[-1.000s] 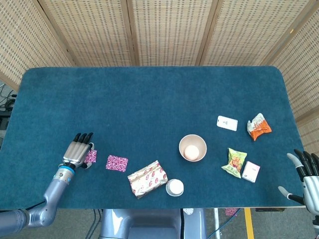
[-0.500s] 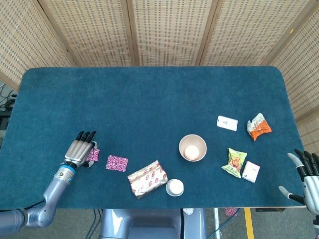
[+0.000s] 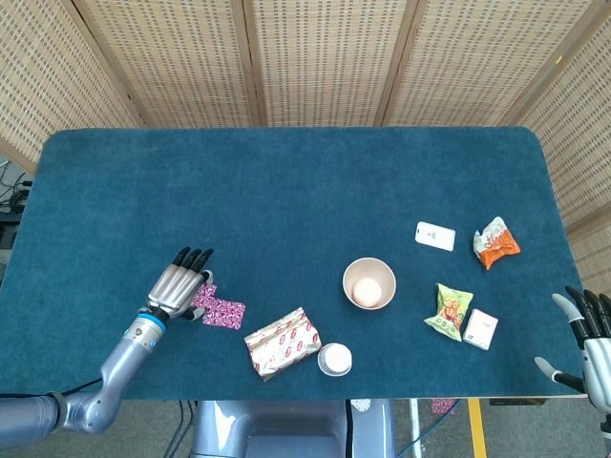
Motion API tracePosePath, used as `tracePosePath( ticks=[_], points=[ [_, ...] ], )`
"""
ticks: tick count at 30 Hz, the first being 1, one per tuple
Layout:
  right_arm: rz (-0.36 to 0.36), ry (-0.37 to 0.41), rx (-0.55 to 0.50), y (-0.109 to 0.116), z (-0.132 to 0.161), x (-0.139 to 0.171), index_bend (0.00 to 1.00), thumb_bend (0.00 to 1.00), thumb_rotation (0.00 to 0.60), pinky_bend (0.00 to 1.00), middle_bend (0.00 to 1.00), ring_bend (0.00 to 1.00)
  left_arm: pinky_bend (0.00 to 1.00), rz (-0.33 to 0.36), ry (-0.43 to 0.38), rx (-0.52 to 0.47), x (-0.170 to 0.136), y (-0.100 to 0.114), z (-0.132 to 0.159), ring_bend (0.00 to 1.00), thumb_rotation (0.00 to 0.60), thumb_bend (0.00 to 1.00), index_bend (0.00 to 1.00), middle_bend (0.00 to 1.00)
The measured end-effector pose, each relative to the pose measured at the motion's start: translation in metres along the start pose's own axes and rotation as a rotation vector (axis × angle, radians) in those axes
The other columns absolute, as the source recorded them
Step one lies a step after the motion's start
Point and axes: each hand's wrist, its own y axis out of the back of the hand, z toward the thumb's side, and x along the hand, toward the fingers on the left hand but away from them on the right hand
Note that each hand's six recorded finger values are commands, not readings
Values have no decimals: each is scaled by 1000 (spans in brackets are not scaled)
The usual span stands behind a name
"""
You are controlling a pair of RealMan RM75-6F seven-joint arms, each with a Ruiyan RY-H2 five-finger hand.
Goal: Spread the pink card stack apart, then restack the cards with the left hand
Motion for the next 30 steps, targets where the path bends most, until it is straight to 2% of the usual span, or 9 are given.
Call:
tracePosePath(
  ticks=[10, 23, 30],
  points=[
    [2, -6, -4, -1, -2, 1, 125, 130, 600, 0, 104, 0, 0, -10, -61, 17, 1, -1, 35, 0, 554, 263, 400, 0],
    [2, -13, -9, -1, -5, 3, 125, 129, 600, 0, 104, 0, 0, -33, -60, 32, 3, -10, 51, 0, 556, 245, 397, 0],
    [2, -13, -9, -1, -6, 3, 125, 129, 600, 0, 104, 0, 0, -41, -60, 35, 3, -13, 53, 0, 556, 234, 302, 0]
  ],
)
